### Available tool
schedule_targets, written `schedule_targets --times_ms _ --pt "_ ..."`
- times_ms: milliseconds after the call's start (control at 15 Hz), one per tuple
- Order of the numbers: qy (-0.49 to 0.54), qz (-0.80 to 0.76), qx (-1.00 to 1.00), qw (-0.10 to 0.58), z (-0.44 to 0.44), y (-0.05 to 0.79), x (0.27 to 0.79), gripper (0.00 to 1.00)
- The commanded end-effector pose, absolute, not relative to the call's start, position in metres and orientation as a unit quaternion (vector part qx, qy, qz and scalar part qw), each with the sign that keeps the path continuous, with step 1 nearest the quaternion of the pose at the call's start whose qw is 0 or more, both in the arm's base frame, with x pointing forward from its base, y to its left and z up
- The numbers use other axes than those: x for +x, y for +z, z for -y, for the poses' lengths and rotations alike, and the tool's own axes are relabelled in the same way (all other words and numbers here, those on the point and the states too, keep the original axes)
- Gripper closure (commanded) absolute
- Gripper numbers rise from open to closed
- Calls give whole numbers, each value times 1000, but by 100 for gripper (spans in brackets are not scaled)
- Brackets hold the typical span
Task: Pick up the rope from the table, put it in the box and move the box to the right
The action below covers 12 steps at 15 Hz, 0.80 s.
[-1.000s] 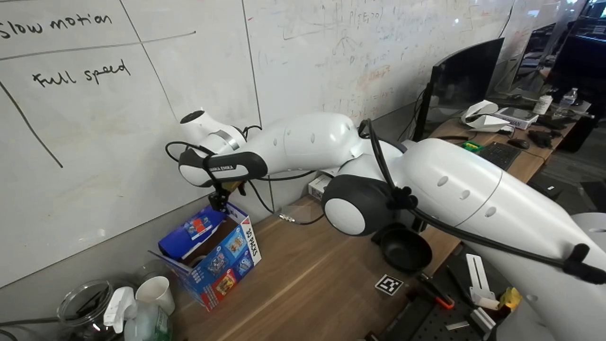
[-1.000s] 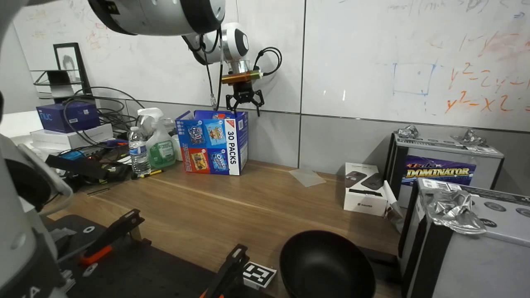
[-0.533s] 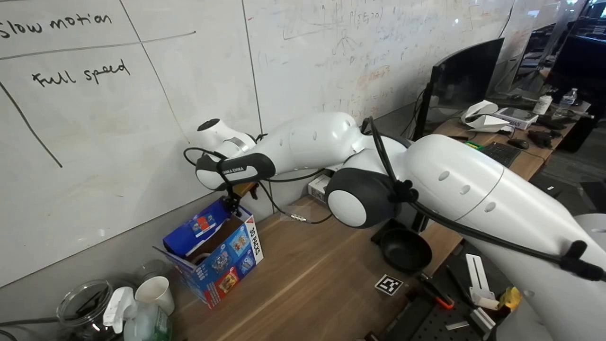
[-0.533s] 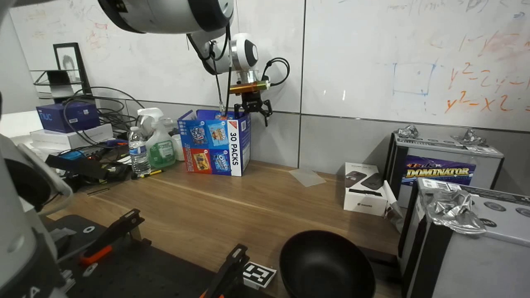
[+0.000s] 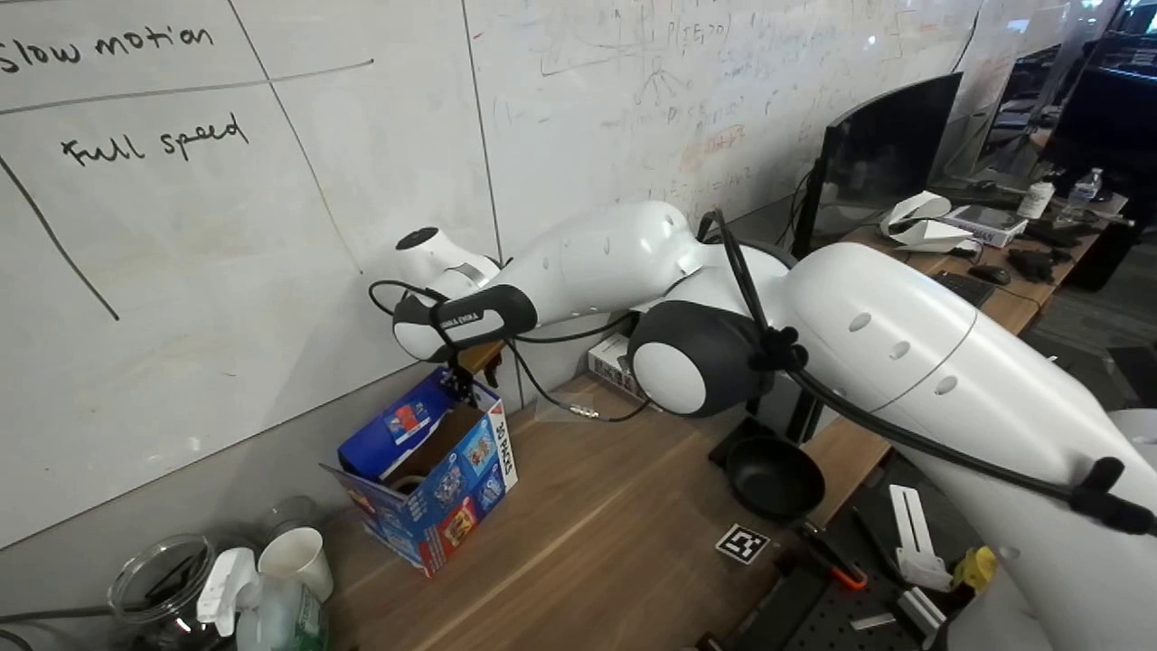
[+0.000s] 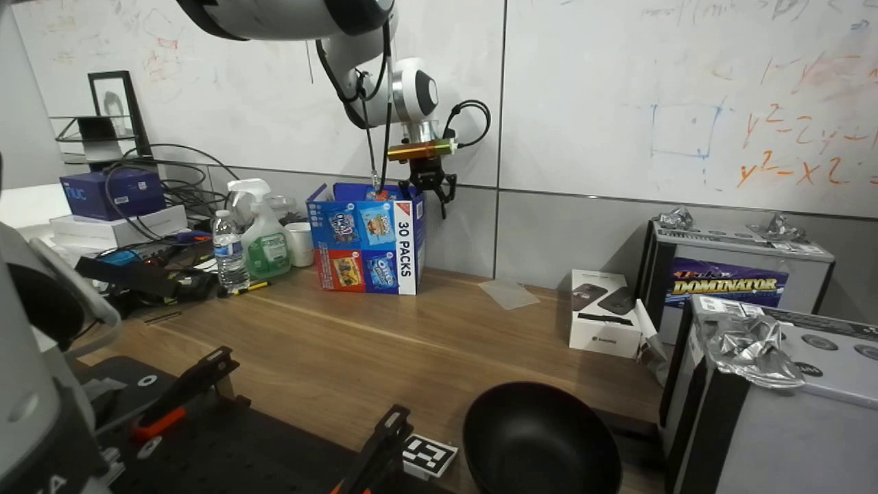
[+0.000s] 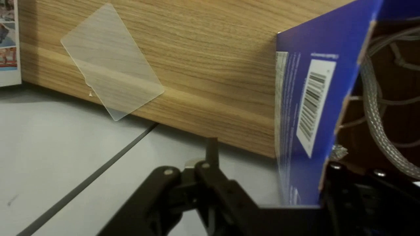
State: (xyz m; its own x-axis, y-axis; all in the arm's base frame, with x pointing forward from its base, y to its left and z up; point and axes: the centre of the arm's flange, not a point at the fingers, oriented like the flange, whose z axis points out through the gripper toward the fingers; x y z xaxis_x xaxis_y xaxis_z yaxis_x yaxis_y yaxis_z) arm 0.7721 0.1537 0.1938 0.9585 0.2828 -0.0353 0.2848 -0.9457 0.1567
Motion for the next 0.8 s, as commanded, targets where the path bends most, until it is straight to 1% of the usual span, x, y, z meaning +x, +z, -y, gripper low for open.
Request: schedule_targets --times_ms 0,133,333,400,533,667,733 --pt "-12 -128 987 102 -125 205 741 73" --pt "-27 -111 985 126 -100 204 731 87" --pt "-45 -63 984 161 -48 205 712 96" --pt "-48 -44 983 171 -31 202 705 97" --pt "-58 -5 983 174 5 208 691 92" --pt "-64 34 983 170 38 213 676 90" --pt "-69 50 982 169 54 212 666 91"
